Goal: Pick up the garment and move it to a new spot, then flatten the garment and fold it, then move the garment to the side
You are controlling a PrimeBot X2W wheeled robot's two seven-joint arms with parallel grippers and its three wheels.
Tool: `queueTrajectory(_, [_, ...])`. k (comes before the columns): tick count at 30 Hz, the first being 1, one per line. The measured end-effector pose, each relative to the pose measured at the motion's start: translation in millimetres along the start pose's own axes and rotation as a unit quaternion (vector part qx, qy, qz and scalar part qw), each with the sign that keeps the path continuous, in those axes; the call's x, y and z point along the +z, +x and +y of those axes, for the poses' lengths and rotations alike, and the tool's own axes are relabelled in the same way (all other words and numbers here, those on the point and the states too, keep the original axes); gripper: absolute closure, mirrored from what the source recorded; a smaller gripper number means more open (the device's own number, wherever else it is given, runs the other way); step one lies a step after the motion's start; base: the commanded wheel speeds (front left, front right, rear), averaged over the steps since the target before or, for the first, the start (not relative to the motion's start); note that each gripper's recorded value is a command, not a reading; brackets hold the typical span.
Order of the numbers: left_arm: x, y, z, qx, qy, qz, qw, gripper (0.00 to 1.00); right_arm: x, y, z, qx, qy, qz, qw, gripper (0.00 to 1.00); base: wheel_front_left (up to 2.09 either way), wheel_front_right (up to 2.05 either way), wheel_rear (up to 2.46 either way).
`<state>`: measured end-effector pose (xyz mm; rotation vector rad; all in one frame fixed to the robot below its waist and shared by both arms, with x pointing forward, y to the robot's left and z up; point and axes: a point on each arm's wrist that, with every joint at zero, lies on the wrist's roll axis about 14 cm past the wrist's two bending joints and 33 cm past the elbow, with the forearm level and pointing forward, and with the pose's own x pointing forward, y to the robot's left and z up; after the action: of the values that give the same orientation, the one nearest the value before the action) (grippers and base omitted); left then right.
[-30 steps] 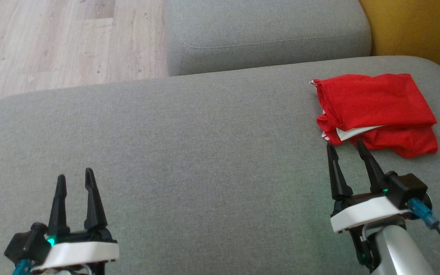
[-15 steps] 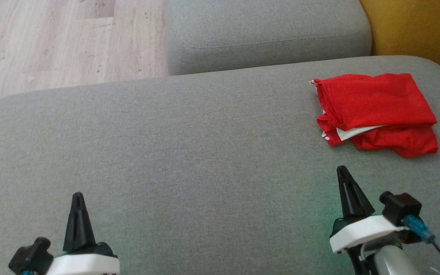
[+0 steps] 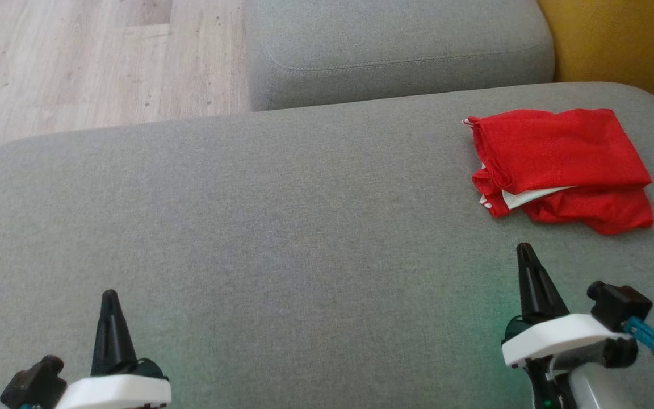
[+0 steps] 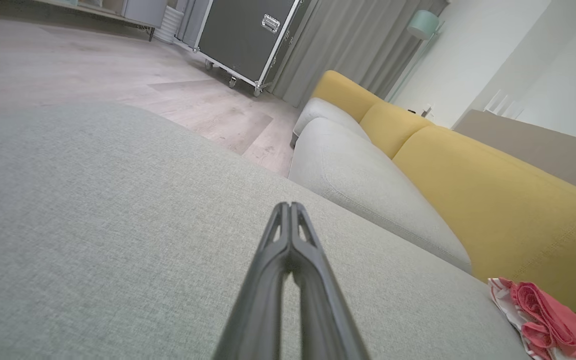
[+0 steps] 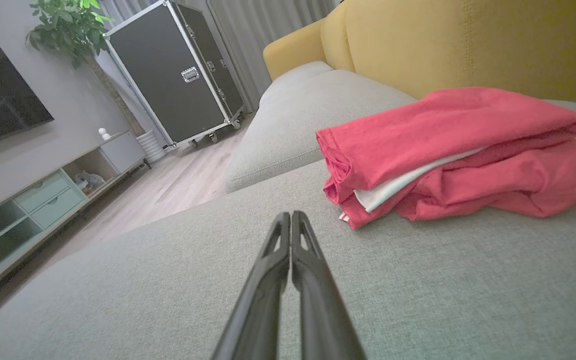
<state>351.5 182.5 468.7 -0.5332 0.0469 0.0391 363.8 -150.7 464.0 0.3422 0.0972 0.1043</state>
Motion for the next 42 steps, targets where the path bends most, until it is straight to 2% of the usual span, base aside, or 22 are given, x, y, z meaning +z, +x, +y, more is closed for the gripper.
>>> queueTrajectory(15, [-0.3,2.6,4.1,0.014,-0.072,0.008,0.997,1.00,4.2,1.4,-9.6,-0.023,0.086,-0.003,0.996,1.00,0.00,0.00,0.00])
queueTrajectory(30, [-1.0,5.2,5.9,0.022,-0.148,0.016,0.989,1.00,8.1,2.4,-18.9,-0.042,0.178,-0.008,0.983,1.00,0.00,0.00,0.00])
queueTrajectory(42, [0.2,9.3,5.3,0.024,-0.205,0.020,0.978,1.00,10.8,3.0,-25.2,-0.052,0.245,-0.012,0.968,1.00,0.00,0.00,0.00])
